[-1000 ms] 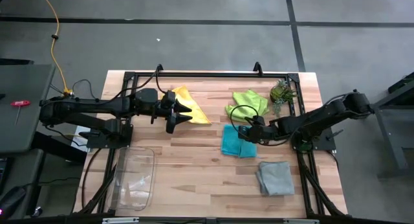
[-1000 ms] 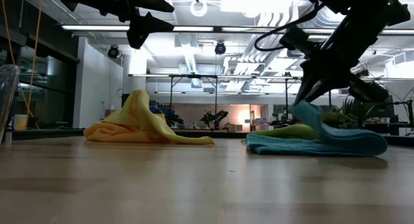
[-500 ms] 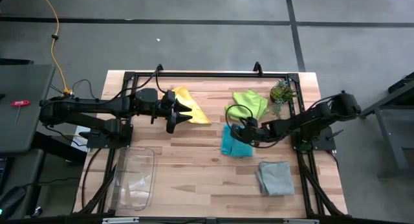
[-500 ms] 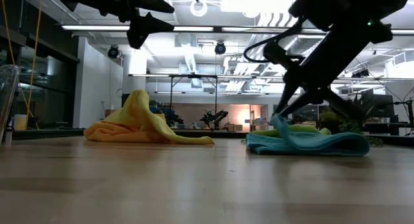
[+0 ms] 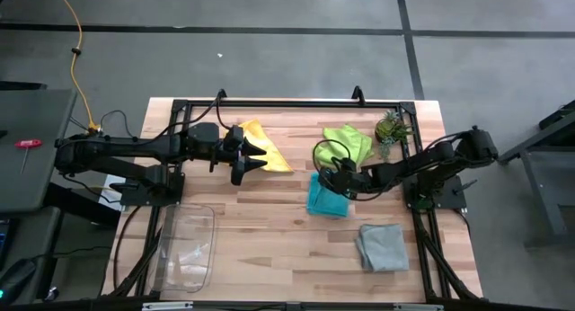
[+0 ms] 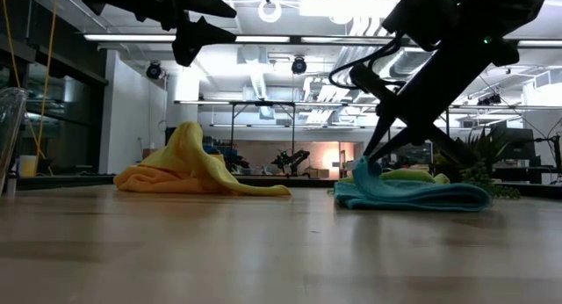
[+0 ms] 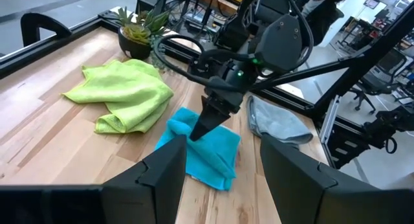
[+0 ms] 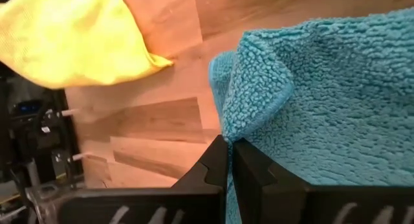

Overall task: Fold microfiber towels
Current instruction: Fold the blue microfiber cloth

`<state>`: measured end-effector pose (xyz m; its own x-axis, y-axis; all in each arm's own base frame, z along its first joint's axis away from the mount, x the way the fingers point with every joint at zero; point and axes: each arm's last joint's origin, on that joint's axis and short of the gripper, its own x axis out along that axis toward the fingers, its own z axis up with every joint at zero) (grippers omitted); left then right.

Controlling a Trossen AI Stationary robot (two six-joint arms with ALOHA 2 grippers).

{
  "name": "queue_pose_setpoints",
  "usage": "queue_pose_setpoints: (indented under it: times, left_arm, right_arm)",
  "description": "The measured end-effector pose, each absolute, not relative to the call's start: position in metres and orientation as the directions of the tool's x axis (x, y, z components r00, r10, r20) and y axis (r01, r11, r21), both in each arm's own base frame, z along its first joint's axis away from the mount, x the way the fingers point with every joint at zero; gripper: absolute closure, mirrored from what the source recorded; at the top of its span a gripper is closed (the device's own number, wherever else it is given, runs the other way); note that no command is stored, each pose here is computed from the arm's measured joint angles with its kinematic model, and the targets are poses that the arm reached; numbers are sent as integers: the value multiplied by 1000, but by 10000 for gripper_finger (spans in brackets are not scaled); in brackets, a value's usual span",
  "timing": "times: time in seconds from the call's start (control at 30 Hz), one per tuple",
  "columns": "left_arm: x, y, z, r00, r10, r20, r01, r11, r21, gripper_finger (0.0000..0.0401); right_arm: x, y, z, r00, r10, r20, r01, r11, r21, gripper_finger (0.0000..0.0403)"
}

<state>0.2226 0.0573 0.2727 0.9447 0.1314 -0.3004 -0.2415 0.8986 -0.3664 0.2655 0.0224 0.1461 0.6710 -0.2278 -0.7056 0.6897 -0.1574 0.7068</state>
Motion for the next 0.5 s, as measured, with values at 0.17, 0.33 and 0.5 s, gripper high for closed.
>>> queue_pose_setpoints:
  times: [0.17, 0.33, 0.5]
  left_arm:
    - [223, 57, 273, 945, 132, -300, -242, 898, -367, 215]
    - [223, 57, 273, 945, 131, -300, -242, 898, -367, 215]
    - [223, 57, 273, 945, 132, -300, -242, 898, -367, 215]
  right_arm:
    - [266, 23, 146, 673, -206, -710, 701, -130, 701, 395]
    - [266, 23, 147, 679, -212, -703, 694, -125, 709, 334]
    - [271, 21, 151, 718, -219, -660, 661, -84, 746, 248]
